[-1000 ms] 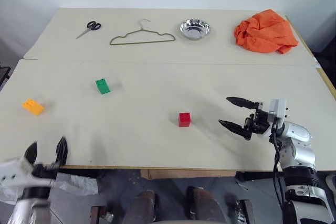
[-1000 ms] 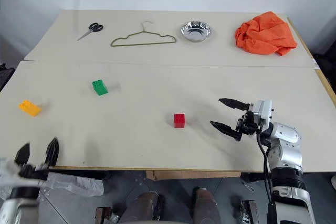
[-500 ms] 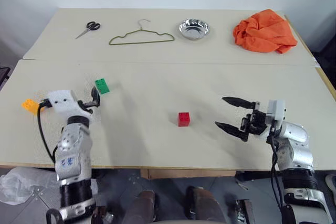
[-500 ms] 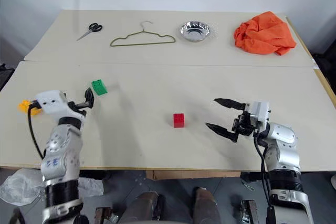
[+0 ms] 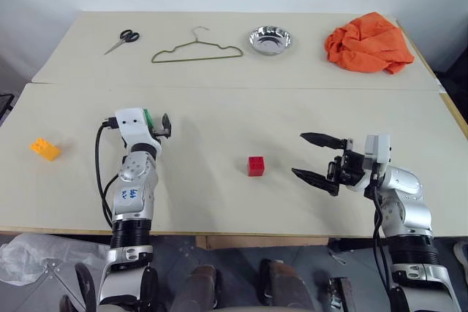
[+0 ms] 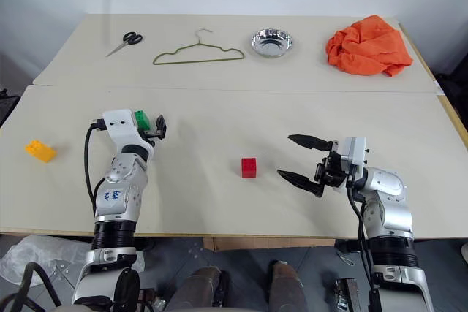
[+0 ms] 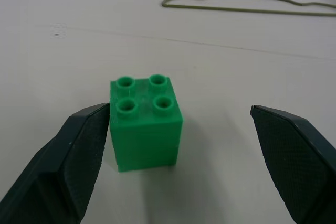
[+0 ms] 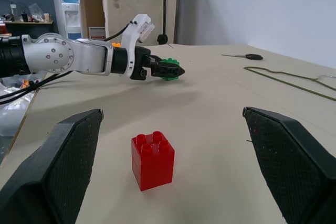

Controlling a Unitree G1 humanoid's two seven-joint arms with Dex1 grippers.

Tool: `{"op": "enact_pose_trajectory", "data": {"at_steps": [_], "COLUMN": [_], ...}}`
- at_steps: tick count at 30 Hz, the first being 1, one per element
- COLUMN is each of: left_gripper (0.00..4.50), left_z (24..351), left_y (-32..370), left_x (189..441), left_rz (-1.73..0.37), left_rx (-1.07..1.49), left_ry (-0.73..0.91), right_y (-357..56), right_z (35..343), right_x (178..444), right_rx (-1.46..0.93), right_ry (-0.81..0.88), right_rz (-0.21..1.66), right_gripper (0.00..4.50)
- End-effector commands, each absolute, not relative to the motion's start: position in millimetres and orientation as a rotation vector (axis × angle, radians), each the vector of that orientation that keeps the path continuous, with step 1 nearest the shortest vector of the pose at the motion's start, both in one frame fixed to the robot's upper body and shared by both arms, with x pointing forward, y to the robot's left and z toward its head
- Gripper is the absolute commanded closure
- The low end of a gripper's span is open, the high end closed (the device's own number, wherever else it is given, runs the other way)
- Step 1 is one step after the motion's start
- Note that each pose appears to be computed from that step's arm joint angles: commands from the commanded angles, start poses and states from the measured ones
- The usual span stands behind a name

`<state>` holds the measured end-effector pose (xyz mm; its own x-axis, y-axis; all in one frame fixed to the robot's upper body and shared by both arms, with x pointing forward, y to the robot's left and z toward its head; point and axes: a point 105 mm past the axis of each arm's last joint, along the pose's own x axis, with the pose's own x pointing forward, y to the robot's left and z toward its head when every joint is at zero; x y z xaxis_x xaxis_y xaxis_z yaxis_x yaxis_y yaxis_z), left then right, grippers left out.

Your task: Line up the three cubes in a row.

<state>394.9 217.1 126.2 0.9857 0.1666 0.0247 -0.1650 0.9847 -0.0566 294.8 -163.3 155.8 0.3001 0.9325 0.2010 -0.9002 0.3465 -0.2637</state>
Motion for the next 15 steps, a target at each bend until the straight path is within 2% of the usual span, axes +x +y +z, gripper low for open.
{"op": "enact_pose_trajectory", "data": {"at_steps": [1,3,11,15], "left_gripper": [0.19,0.57,3.00,3.04], "left_z": [140,141,142,152], "left_y": [218,219,222,221], "left_x": [397,397,400,396], "left_rz": [0.184,0.189,0.178,0.111], "left_rx": [-0.050,-0.052,-0.051,-0.035], "left_ry": [-0.078,-0.084,-0.091,-0.157], "right_y": [-165,-166,-170,-171], "right_z": [161,159,154,149], "right_x": [292,293,294,291], "right_rx": [-0.115,-0.115,-0.113,-0.117], "right_ry": [-0.367,-0.360,-0.332,-0.313], "right_rz": [1.211,1.203,1.192,1.190], "right_gripper": [0.01,0.00,0.00,0.00]}}
